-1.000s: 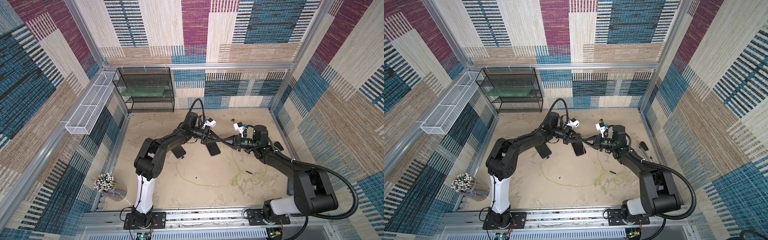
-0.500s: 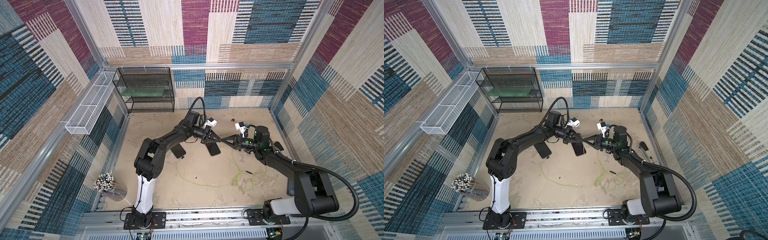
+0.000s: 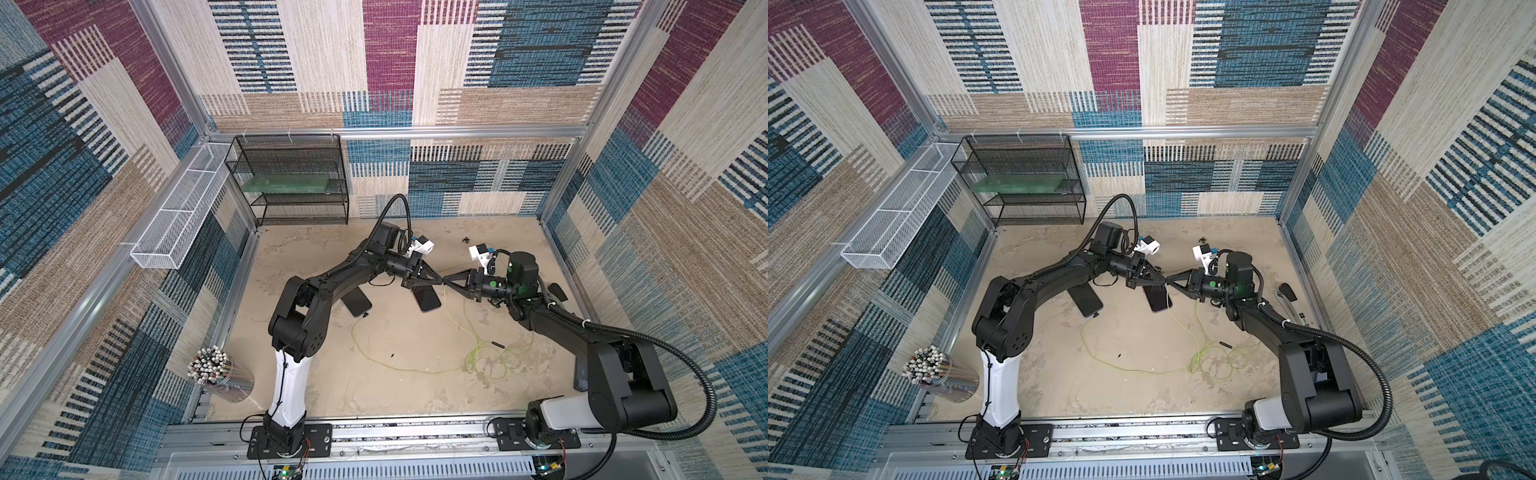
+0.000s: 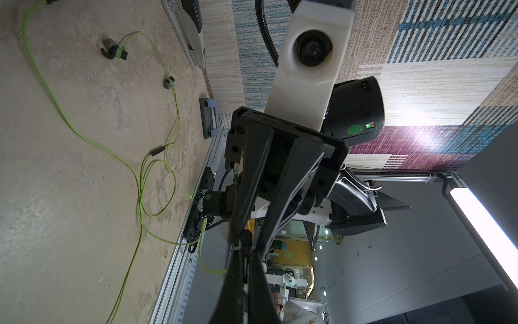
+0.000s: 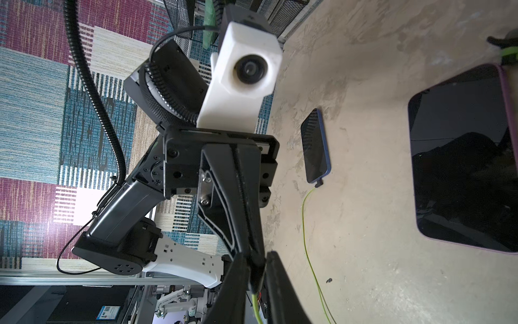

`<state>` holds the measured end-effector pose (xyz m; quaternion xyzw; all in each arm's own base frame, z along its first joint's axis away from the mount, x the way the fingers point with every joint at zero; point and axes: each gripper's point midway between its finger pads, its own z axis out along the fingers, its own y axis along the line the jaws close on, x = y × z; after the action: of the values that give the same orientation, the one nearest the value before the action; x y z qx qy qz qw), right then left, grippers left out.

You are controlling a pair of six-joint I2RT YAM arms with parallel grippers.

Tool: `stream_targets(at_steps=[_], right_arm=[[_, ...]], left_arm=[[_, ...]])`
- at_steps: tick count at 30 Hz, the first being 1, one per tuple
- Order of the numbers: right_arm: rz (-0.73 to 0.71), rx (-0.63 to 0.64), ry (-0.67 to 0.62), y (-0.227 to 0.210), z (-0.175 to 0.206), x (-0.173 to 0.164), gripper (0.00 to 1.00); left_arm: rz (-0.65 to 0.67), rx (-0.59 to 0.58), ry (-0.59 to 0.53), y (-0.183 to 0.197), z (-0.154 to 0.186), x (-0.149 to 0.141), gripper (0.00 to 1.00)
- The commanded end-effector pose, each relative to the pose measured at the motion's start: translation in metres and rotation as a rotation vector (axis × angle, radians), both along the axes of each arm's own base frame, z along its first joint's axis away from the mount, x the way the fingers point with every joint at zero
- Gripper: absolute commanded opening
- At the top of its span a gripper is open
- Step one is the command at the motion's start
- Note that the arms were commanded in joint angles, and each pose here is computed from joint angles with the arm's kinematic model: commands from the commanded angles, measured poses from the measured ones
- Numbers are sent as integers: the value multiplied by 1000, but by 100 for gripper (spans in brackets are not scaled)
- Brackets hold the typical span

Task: Plug wired earphones into phones
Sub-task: Pick up the wired earphone from the center of the board, then move the phone to the center of the board.

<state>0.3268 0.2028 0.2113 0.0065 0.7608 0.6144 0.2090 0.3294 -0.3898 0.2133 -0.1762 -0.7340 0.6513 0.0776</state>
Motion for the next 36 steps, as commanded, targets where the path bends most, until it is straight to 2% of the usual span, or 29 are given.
stream_targets(at_steps=[1, 4, 9, 10, 11, 14, 16, 17, 19, 22, 25, 27, 31, 36], right_arm=[[5, 11, -25, 1, 5, 1, 18], [1, 11, -29, 1, 6, 2, 10], [-5, 10, -28, 0, 5, 3, 4], [-8, 9, -32, -1, 6, 3, 3], [-13, 9, -34, -2, 7, 3, 3], [-40, 1, -39, -8, 7, 4, 2], [-71, -26, -37, -15, 4, 6, 1], [-94, -63, -28, -20, -2, 7, 1], [-158, -165, -4, -31, -14, 11, 1], [-278, -335, 22, -51, -32, 16, 1], [-357, -384, 36, -65, -39, 11, 1], [-390, -378, 35, -69, -40, 7, 1], [-426, -382, 39, -76, -48, -1, 1], [-418, -405, 54, -79, -60, -6, 1]], left_arm=[[-7, -18, -32, -1, 5, 0, 0], [-8, -19, -33, -1, 4, -1, 0], [12, 11, -38, 0, 0, 1, 0], [26, 31, -39, 0, -3, 2, 4], [40, 51, -43, 1, -6, 4, 19], [86, 113, -64, 2, -11, 11, 75], [130, 168, -80, 4, -14, 18, 96], [161, 207, -83, 6, -18, 24, 99], [251, 327, -71, 13, -32, 40, 99], [399, 647, 33, 37, -78, 63, 98], [535, 911, 72, 61, -111, 79, 80], [595, 1049, 72, 76, -124, 86, 76], [641, 1204, 22, 87, -138, 98, 79], [625, 1236, 13, 69, -159, 96, 87]])
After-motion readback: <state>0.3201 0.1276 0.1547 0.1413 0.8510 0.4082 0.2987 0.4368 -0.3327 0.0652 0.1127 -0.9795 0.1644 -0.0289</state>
